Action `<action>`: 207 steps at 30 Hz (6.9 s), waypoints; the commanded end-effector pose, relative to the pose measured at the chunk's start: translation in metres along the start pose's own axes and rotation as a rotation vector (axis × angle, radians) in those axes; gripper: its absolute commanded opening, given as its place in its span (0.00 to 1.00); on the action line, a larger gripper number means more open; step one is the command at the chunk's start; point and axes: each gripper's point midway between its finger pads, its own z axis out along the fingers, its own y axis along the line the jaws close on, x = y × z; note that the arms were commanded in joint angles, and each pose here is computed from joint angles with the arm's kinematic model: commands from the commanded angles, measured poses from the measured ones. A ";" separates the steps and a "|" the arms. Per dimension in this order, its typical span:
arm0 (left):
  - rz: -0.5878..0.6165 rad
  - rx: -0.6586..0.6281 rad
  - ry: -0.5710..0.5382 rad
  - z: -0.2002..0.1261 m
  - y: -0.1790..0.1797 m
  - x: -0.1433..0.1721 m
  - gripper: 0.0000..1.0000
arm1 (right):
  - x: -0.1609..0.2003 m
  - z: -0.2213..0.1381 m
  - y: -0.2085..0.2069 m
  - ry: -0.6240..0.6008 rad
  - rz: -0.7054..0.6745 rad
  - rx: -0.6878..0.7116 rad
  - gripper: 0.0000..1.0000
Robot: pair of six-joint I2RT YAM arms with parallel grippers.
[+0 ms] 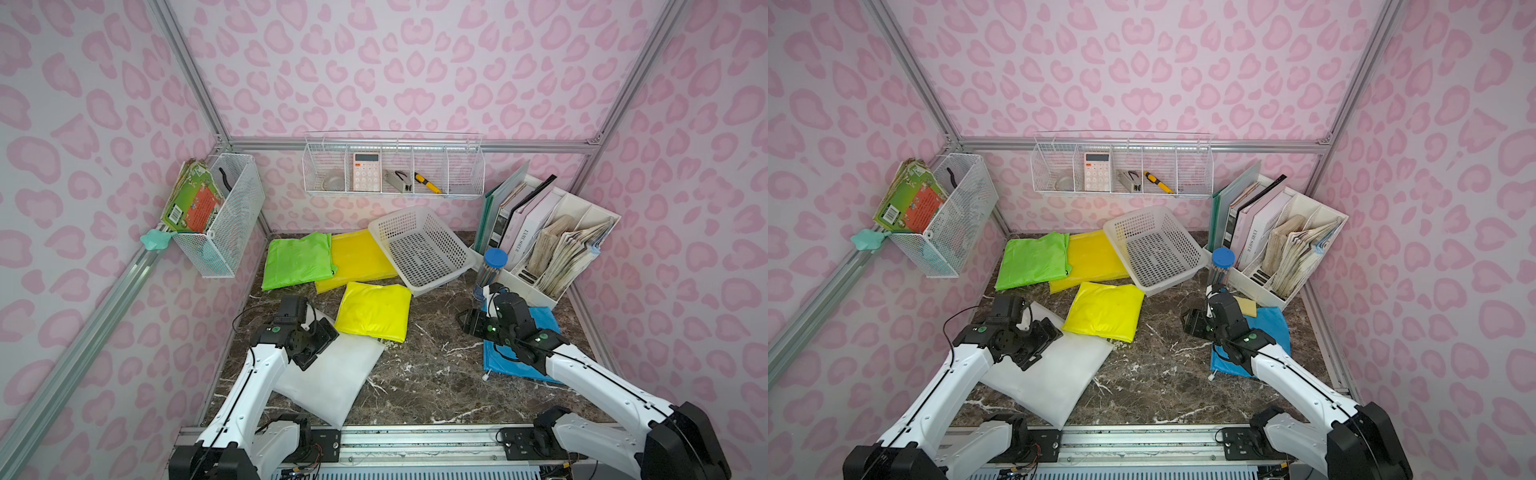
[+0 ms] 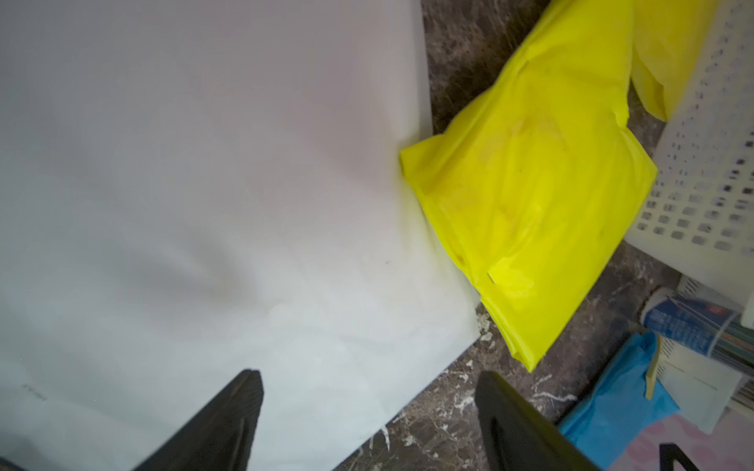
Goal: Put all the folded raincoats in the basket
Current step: Move the raincoat to the center of the board, then pick up the basket from the center of the board, then move the raincoat to the center of the board, then place the basket at the center of the board.
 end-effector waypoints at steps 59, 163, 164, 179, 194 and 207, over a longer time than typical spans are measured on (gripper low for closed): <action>0.020 0.196 -0.203 -0.072 -0.014 -0.051 0.84 | -0.068 0.151 0.068 0.081 0.349 -0.091 0.26; 0.176 0.185 0.089 0.022 -0.158 -0.130 0.67 | -0.038 -0.142 0.029 -0.080 0.072 -0.297 0.00; 0.182 0.195 0.078 0.013 -0.157 -0.125 0.68 | -0.032 -0.143 0.033 -0.064 0.063 -0.321 0.00; 0.153 0.186 0.115 -0.038 -0.078 -0.019 0.72 | 0.028 -0.154 0.050 0.108 0.036 -0.457 0.00; 0.103 0.074 0.014 -0.058 -0.033 0.000 0.75 | 0.049 -0.081 0.023 0.004 0.358 -0.436 0.00; 0.133 0.061 -0.025 -0.065 -0.045 -0.017 0.81 | 0.056 -0.056 0.003 -0.105 0.339 -0.279 0.43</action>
